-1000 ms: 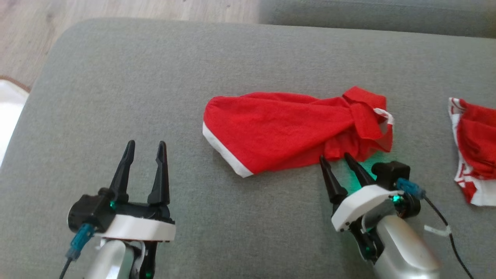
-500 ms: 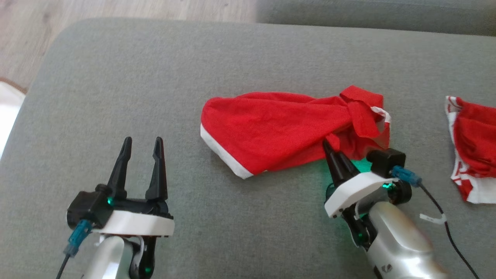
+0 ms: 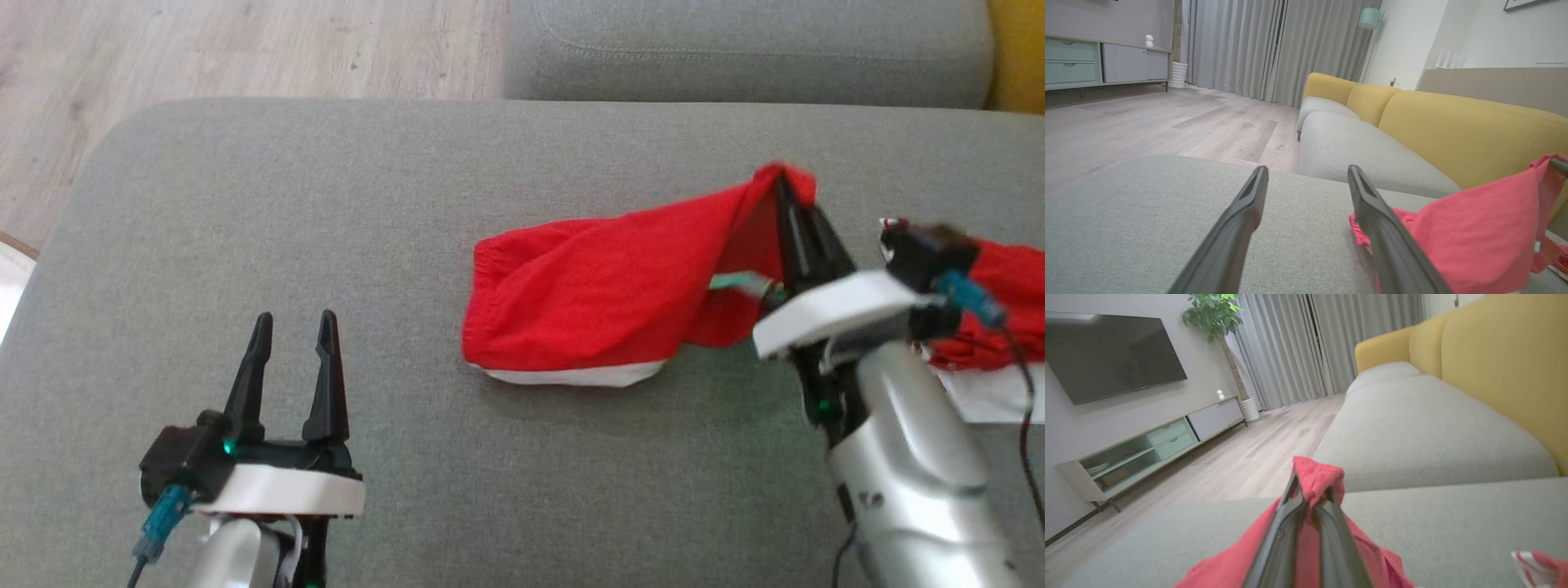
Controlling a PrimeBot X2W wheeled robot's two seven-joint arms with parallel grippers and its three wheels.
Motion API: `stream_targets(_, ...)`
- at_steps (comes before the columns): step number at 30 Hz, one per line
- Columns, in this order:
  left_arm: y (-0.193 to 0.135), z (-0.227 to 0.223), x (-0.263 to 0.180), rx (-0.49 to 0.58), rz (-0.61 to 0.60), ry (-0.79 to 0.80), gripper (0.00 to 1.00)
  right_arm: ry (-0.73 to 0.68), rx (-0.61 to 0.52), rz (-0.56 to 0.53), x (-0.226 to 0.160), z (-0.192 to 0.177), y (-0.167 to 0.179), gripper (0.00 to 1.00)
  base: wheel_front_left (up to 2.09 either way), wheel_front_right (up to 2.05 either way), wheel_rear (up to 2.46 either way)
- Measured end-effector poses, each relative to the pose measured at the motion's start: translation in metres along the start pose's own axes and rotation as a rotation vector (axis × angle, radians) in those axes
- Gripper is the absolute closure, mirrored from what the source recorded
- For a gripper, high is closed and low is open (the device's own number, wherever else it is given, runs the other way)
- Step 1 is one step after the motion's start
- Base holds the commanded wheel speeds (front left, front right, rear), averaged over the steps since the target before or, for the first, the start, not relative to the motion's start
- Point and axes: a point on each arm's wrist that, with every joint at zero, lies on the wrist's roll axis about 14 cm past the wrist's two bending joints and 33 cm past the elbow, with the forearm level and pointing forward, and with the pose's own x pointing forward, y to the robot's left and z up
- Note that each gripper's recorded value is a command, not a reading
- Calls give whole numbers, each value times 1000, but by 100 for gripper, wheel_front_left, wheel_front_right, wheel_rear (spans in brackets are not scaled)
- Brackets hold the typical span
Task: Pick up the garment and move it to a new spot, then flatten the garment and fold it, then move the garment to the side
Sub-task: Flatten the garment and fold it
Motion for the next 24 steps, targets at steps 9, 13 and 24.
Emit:
stream_targets(9,2,11,-8,-23,20,-40,0,-66,-143,237,30,68,83,100,0,0,0)
stream_targets(13,8,16,-12,-23,38,-53,0,-114,-168,394,40,102,141,100,0,0,0)
stream_targets(24,23,16,-24,-27,91,-57,0,-261,-177,517,64,187,196,100,0,0,0)
